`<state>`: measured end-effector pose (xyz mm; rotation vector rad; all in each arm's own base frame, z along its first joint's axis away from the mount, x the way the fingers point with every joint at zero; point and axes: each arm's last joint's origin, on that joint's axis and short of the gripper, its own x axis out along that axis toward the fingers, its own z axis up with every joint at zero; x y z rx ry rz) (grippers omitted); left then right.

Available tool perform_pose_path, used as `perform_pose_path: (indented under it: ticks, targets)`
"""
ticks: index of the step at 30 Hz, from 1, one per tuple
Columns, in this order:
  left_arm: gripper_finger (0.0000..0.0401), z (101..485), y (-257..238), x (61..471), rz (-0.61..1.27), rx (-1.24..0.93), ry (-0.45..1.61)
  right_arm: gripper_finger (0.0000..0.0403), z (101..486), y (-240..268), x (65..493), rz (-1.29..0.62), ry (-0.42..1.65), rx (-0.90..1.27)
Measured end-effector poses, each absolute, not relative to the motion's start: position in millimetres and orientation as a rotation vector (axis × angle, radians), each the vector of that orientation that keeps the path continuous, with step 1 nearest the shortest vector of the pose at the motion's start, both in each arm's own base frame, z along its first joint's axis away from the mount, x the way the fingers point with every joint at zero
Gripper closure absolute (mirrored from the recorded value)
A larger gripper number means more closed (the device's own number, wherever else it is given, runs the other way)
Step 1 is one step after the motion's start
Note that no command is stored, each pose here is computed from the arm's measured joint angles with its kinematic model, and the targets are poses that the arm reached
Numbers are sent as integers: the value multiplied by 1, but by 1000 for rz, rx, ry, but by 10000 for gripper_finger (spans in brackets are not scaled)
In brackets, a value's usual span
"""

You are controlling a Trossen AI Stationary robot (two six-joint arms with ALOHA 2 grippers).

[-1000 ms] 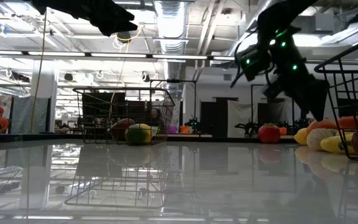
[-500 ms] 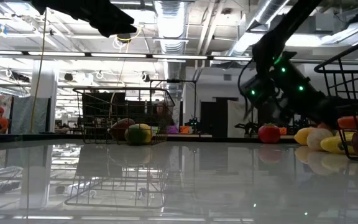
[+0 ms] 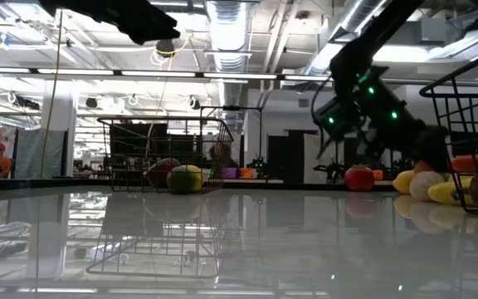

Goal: Sort produce into baskets
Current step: Put the orange into the left wire basket, then put the top tomato into the left wire basket

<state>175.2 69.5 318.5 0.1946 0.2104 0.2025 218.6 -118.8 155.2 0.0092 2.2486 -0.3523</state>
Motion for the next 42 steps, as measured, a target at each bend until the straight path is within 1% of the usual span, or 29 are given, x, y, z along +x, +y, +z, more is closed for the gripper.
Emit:
perform_pose_path:
  ticks: [2,6,10,14,21,25,28,30,32,37,39,42]
  targets:
    - [122,323,67,170,207,212,187,87,166,-118,229,-352,2222,-5]
    - [122,331,63,159,215,237,135,87,193,-118,259,-366,2052,-5]
    - [122,334,59,152,215,256,129,87,226,-113,300,-351,1749,11]
    - [122,331,59,151,211,265,165,86,261,-103,336,-328,1449,-21]
    - [122,331,59,151,218,257,160,84,320,-86,376,-336,1023,-87]
    - [122,334,61,151,271,236,131,83,338,-84,395,-311,779,-100]
    - [122,335,61,150,285,219,127,83,341,-86,411,-261,631,-105]
    - [122,334,61,150,287,215,130,80,336,-88,421,-249,584,-124]
    - [122,334,61,150,286,214,131,68,329,-89,430,-226,561,-155]
    - [122,334,61,150,286,213,135,14,318,-97,437,-220,603,-164]
    - [122,334,61,150,286,213,136,11,319,-103,432,-230,651,-157]
    - [122,334,61,150,286,212,137,25,328,-113,416,-288,748,-146]
